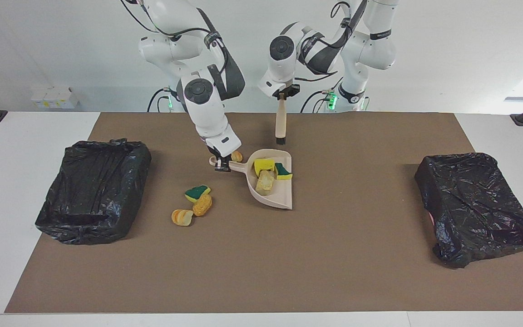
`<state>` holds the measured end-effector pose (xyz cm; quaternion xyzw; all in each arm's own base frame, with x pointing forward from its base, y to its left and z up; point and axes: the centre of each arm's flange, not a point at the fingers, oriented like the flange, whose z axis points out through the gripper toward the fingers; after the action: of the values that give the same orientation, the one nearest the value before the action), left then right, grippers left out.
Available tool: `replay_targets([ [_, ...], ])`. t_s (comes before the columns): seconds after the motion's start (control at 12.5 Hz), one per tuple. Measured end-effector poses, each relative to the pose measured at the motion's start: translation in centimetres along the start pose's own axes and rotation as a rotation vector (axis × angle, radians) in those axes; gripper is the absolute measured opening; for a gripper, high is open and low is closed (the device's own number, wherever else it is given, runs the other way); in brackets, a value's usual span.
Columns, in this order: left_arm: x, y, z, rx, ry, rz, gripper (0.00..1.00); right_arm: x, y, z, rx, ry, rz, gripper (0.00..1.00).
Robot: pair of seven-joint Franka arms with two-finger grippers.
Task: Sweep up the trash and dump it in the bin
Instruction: 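Carry the loaded dustpan with the right gripper over the trash bag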
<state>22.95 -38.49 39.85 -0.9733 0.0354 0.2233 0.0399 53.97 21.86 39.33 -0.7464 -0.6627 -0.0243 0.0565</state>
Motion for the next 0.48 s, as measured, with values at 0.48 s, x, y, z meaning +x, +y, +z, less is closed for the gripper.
replay_targets([
  [0.48, -1.4, 1.4, 3.5, -0.108, 0.109, -0.075, 0.26, -8.1, 5.0, -7.3, 0.013, 0.007, -0.096, 0.33],
])
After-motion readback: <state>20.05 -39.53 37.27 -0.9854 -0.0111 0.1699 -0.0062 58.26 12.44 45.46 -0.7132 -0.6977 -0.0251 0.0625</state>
